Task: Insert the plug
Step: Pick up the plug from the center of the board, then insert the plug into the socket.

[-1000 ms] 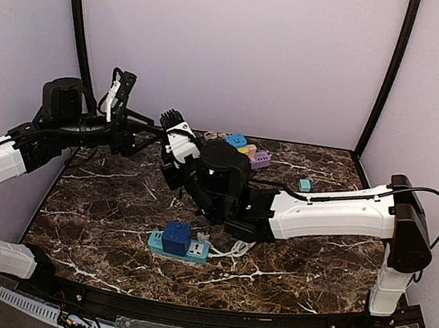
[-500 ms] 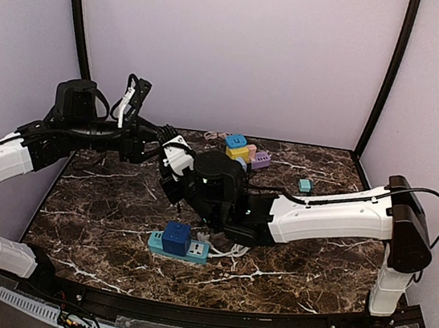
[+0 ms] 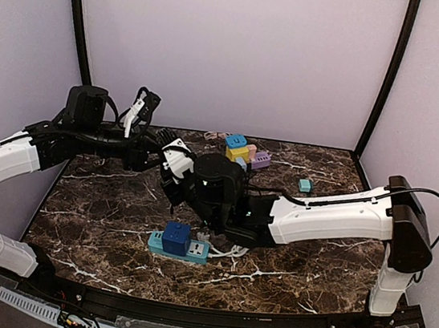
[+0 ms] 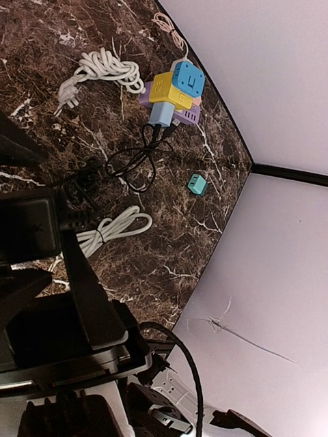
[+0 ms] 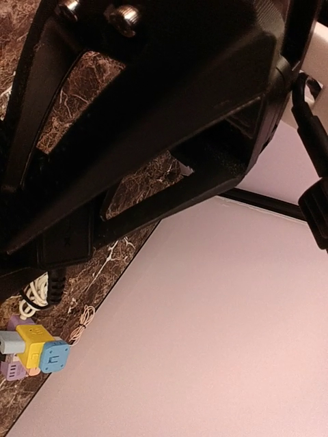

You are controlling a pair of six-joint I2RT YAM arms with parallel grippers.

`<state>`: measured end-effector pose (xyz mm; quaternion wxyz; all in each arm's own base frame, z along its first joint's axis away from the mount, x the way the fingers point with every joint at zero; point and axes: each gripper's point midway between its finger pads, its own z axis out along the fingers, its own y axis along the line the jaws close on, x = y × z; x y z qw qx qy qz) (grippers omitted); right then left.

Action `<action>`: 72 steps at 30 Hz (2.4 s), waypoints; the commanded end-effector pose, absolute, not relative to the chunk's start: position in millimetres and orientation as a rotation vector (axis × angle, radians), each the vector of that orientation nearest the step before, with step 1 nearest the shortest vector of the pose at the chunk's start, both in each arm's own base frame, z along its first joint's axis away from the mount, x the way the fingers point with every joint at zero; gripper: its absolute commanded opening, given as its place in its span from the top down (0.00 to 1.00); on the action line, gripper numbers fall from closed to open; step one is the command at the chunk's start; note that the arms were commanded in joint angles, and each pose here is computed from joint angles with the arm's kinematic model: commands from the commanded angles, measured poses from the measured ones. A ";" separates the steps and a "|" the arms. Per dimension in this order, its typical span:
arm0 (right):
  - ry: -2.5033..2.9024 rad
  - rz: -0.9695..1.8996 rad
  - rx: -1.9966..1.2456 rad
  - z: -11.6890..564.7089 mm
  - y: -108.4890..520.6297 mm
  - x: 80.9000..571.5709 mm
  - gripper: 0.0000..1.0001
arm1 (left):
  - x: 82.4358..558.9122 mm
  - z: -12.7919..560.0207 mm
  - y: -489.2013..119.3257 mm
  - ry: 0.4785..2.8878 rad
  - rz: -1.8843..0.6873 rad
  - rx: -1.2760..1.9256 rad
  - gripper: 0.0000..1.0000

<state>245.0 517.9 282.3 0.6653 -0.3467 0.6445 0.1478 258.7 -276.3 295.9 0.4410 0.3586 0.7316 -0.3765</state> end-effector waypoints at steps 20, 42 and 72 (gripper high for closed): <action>1.575 0.429 -1.107 270.3 443.2 197.0 0.01 | 209.0 259.6 -281.6 1.596 -0.823 1.504 0.99; 1.706 0.734 -1.049 240.5 355.9 170.3 0.01 | 291.7 252.4 -351.5 1.397 -0.459 1.751 0.99; 1.796 0.765 -1.127 202.8 388.0 177.4 0.01 | 201.1 173.2 -310.9 1.690 -0.816 1.926 0.99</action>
